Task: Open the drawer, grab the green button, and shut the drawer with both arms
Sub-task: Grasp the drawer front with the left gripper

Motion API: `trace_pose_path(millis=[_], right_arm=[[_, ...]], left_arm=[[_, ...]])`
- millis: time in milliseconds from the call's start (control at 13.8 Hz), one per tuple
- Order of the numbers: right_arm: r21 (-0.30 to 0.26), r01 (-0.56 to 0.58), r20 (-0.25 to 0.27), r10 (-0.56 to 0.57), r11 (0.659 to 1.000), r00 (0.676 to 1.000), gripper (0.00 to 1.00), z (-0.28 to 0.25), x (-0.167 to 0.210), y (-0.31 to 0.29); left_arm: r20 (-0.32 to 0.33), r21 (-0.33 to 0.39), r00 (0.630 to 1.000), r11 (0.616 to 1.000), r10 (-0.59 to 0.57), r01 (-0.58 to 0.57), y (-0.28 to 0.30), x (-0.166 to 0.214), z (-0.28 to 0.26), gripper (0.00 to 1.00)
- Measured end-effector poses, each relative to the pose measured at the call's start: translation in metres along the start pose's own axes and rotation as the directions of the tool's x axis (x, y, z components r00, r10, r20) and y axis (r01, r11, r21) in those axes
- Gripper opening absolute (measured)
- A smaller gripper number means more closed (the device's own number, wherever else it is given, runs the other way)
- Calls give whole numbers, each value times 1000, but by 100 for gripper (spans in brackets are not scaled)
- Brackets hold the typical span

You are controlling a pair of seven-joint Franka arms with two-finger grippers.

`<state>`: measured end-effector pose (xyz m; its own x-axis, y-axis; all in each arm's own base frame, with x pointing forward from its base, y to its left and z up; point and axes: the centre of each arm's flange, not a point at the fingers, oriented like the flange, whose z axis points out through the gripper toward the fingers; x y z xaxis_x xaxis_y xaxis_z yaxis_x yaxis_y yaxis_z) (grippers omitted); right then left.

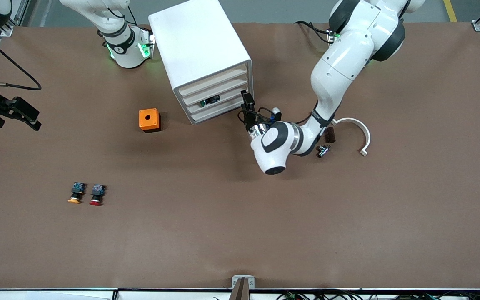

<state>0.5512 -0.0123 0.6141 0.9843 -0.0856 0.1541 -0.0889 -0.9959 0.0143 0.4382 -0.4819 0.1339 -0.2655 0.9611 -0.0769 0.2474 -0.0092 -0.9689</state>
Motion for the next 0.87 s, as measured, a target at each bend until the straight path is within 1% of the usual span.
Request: trace_pose_path(millis=[72,289,361,433,506,578,650,722,867], right_arm=[[0,0,0,0,1000,1000,100,0,0,0],[0,0,0,0,1000,1000,100,0,0,0],[0,0,0,0,1000,1000,100,0,0,0],[0,0,0,0,1000,1000,100,0,0,0],[0,0,0,0,1000,1000,100,0,0,0],[0,0,0,0,1000,1000,100,0,0,0],[0,0,0,0,1000,1000,100,0,0,0],[0,0,0,0,1000,1000,100,0,0,0],[0,0,0,0,1000,1000,100,0,0,0]], left_arm=[[-11,5,1000,1000,1,-1,0,-2,6,69],[-50,28,999,1000,3,-2,-2,-7,25,67],[-61,33,998,999,5,-3,-3,-9,30,56],[-68,35,998,999,7,-4,-4,-10,34,48],[-72,37,997,999,7,-5,-4,-11,36,48],[-74,38,997,999,6,-4,-4,-11,37,41],[-74,40,997,999,4,-1,-2,-10,38,28],[-74,43,997,999,1,2,1,-9,39,23],[-75,47,997,999,2,1,4,-8,41,22]])
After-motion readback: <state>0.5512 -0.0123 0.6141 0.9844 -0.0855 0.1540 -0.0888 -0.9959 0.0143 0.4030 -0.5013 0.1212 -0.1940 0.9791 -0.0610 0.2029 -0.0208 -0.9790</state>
